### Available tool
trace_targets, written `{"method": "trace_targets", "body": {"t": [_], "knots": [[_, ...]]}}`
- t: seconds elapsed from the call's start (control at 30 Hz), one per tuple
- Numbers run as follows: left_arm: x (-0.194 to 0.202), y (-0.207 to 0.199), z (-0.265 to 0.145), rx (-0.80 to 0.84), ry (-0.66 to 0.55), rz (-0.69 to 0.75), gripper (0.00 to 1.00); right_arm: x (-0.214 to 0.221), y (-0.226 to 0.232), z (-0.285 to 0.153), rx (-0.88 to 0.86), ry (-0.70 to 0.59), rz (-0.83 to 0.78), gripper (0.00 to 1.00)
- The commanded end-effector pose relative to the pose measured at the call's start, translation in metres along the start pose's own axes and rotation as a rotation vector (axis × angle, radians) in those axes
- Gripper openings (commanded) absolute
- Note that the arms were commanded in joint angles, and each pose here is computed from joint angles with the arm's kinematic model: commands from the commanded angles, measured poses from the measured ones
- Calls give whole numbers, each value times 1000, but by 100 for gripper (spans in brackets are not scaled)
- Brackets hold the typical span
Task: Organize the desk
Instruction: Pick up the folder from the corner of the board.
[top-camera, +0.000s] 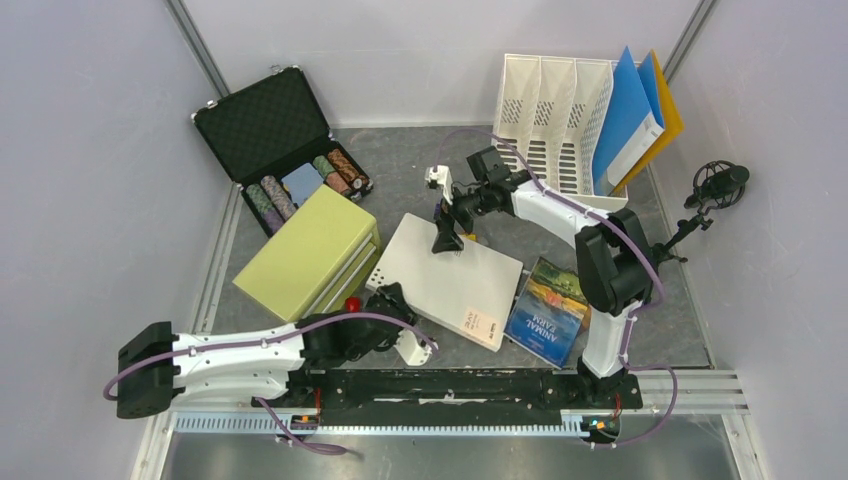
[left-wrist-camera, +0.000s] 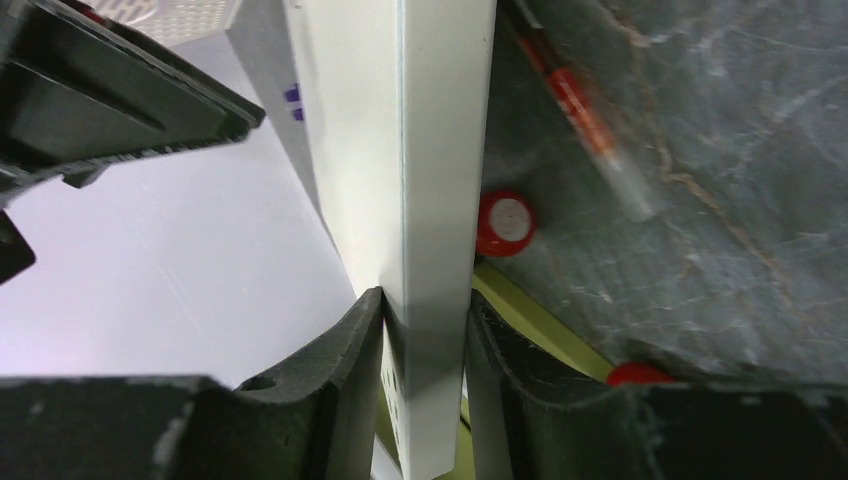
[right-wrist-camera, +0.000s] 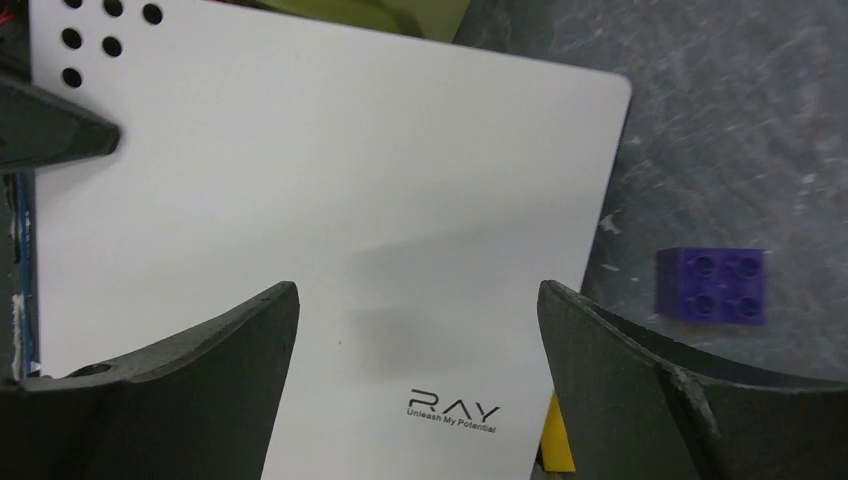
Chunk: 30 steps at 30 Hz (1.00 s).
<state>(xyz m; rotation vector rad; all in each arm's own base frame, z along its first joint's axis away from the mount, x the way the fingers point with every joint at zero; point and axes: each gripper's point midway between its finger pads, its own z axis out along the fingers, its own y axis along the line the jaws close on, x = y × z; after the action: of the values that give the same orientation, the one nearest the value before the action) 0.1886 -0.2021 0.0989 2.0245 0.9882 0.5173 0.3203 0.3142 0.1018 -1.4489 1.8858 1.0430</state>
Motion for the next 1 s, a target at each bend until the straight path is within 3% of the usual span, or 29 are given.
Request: {"method": "trace_targets", "body": {"t": [0.0,0.3,0.67,0.97], "knots": [[-5,57,-13,-148,10,0,2,-52,-13,-29,108,-47,-100,95],[-11,96,-34,-143,-8,-41,2,-109,-22,-82,222,-133,-140,94],[-22,176,-65,-302,-54,-72,2,-153,-21,-135,331,-227,-199,93],[-18,214,-69,-297,-39,-124,2,-172,-17,-245,598,-332,-249,94]]}}
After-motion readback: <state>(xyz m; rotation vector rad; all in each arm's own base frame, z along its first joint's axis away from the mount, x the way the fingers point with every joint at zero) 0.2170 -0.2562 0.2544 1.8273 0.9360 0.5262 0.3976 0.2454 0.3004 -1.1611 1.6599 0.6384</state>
